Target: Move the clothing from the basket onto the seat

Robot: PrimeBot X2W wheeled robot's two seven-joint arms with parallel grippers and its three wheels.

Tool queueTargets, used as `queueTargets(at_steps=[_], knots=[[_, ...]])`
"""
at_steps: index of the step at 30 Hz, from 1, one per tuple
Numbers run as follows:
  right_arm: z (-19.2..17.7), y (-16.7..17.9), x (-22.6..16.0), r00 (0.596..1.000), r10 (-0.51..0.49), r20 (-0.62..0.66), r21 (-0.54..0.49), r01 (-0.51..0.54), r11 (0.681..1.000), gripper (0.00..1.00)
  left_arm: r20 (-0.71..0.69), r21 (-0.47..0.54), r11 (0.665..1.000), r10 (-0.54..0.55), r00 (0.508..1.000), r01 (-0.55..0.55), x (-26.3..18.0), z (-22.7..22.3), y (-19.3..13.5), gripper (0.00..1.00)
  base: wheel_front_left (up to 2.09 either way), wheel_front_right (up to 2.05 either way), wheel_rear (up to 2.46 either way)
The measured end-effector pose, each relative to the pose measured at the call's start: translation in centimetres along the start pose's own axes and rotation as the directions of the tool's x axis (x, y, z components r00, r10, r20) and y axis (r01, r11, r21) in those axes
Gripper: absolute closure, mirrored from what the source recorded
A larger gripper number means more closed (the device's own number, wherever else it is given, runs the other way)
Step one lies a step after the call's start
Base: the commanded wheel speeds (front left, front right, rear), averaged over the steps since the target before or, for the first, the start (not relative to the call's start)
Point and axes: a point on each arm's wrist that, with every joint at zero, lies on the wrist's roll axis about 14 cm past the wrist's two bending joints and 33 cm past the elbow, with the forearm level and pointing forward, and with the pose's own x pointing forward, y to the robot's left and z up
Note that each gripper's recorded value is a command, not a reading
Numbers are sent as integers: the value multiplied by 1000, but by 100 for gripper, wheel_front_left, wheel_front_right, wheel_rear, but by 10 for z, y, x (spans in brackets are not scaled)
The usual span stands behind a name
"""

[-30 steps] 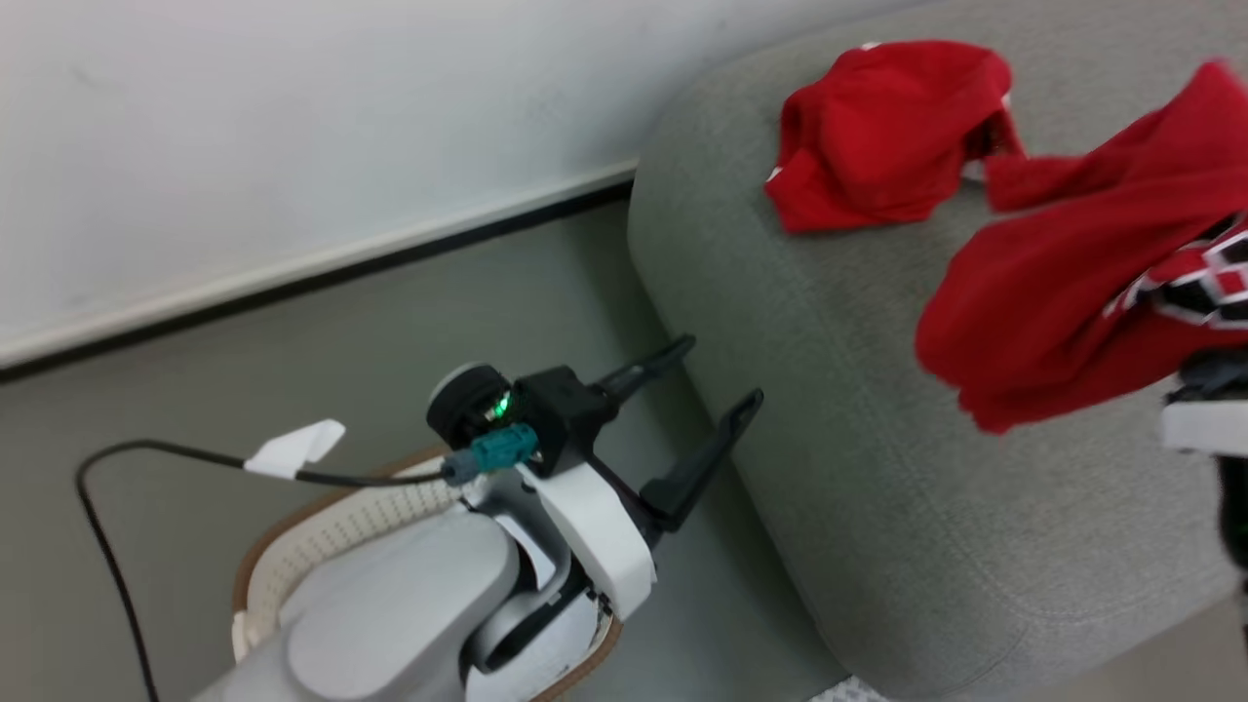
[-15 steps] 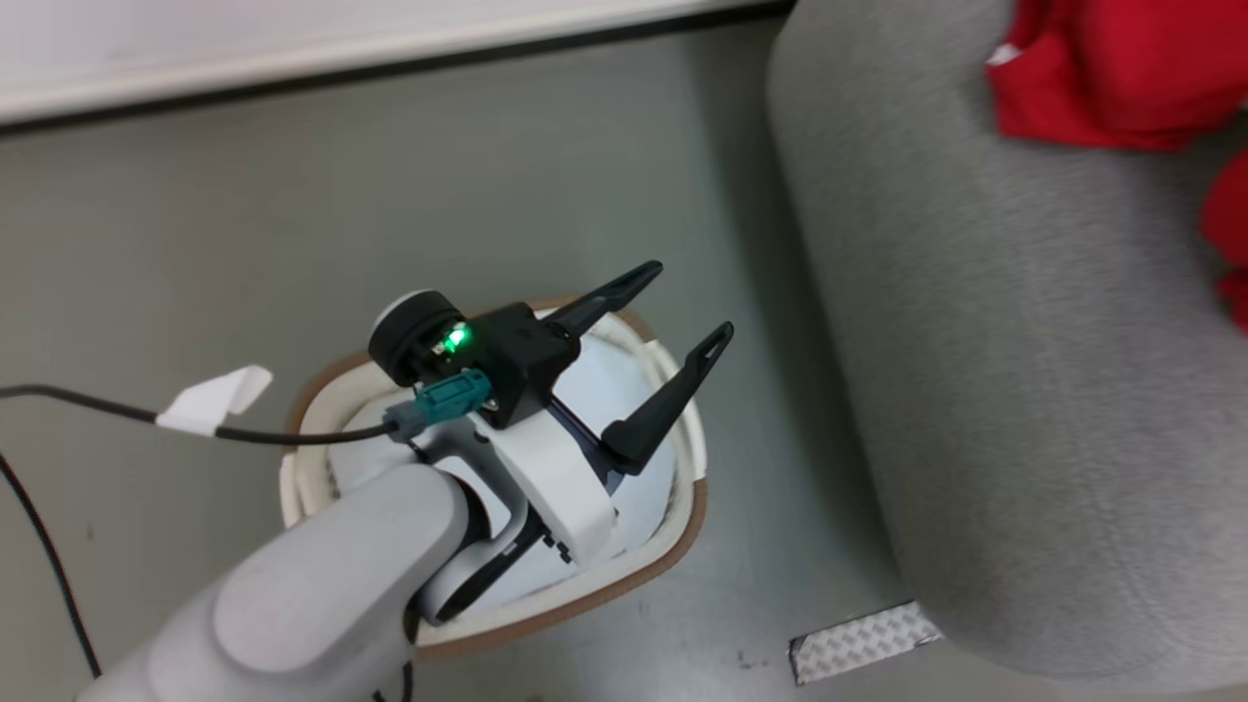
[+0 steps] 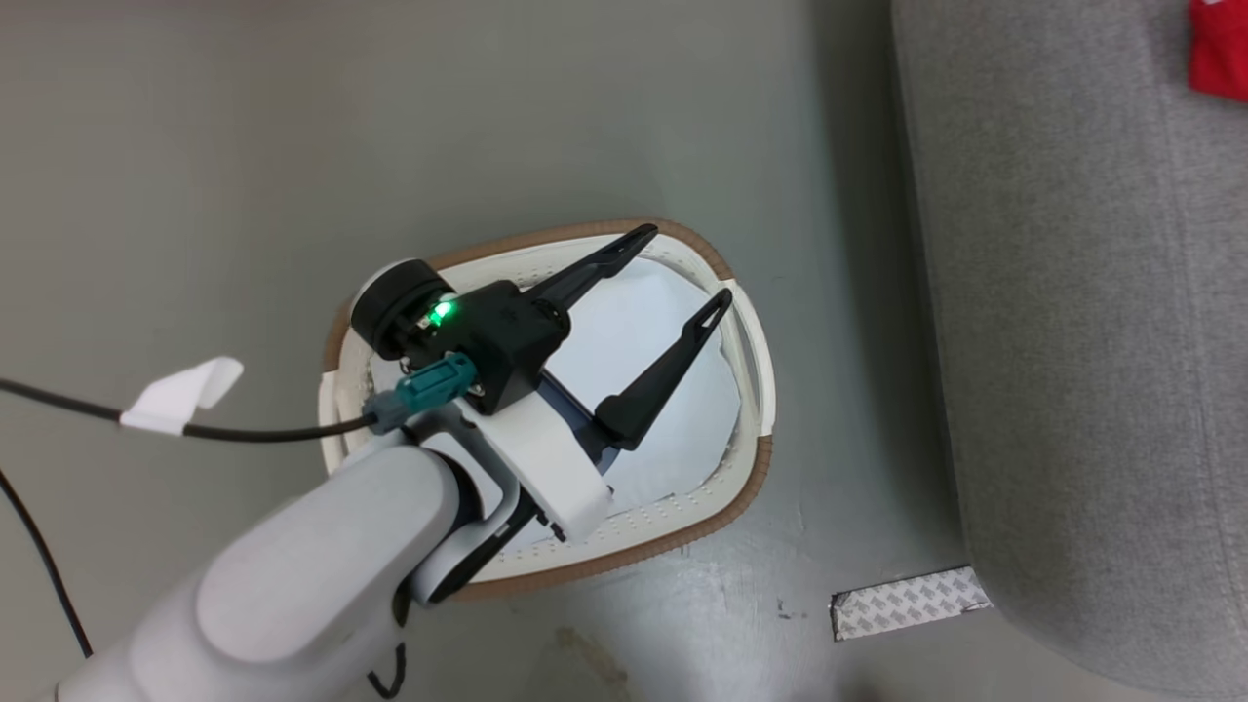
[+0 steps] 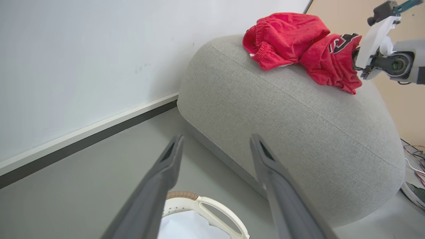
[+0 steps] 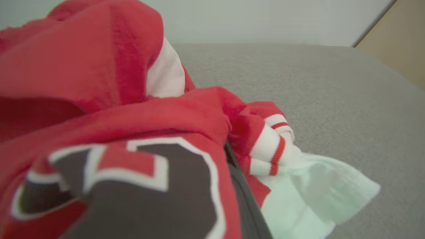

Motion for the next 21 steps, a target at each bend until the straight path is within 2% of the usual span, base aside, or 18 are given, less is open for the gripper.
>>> queueTargets(at_steps=[2,3,4,11,15,21], knots=[[-12,3,2,998,1,-69,-18,-2,1000,55,2,2,1000,6,1000,-6,-1,0,1,0,0,0,0],[-16,3,1,995,3,-96,-26,-6,1000,36,5,5,1000,8,1000,-8,-1,2,1,0,0,0,0],[-16,4,1,994,5,-108,-25,-8,1000,0,12,6,1000,10,1000,-10,-2,4,0,0,0,0,0],[-10,7,-13,985,35,-171,-52,-44,998,0,31,4,999,36,999,-36,-10,18,-8,0,0,0,0],[0,14,-30,979,85,-187,-41,-95,995,0,56,4,998,57,997,-57,-17,33,-17,0,0,0,0],[7,-17,-69,962,91,-256,-63,-110,992,0,91,-7,996,88,992,-87,-32,55,-38,0,0,0,0]])
